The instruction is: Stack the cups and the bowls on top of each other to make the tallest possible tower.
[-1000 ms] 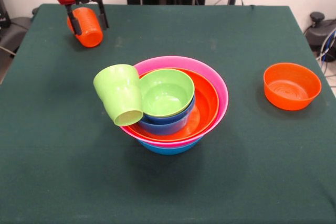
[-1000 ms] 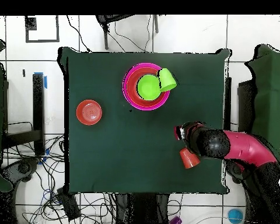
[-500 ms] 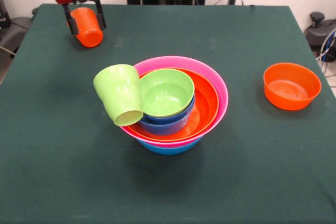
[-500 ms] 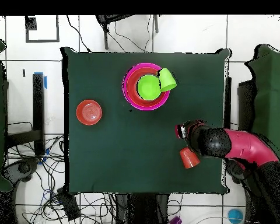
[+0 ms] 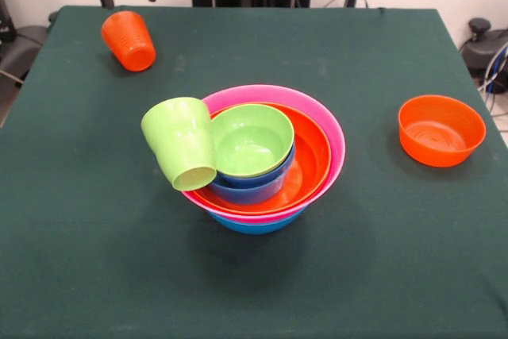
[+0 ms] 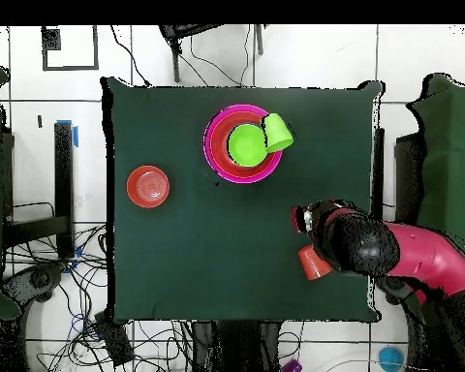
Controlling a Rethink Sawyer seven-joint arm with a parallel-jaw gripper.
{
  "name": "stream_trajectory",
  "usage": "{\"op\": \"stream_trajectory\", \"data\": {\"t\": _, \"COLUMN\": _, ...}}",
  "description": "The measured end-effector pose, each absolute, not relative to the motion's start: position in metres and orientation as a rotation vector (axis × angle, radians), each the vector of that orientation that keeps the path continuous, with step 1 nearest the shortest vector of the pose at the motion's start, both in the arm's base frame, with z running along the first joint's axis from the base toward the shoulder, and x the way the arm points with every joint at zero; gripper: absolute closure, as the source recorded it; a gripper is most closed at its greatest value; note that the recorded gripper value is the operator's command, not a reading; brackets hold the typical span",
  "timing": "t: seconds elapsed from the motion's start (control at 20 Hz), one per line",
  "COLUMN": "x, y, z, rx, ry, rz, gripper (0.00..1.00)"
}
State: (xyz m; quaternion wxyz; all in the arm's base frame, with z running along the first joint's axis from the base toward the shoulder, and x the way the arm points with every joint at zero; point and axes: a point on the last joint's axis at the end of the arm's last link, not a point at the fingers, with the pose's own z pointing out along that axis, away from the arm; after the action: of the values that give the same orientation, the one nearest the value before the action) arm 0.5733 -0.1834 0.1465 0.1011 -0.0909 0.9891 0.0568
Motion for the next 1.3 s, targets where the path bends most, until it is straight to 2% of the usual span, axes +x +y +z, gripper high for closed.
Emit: {"op": "stream_trajectory", "data": {"t": 1.3, "x": 0.580, "y": -0.171, "z": 0.162, "rx": -0.306, "ry": 2.897, "rz": 0.159, "gripper": 0.00}}
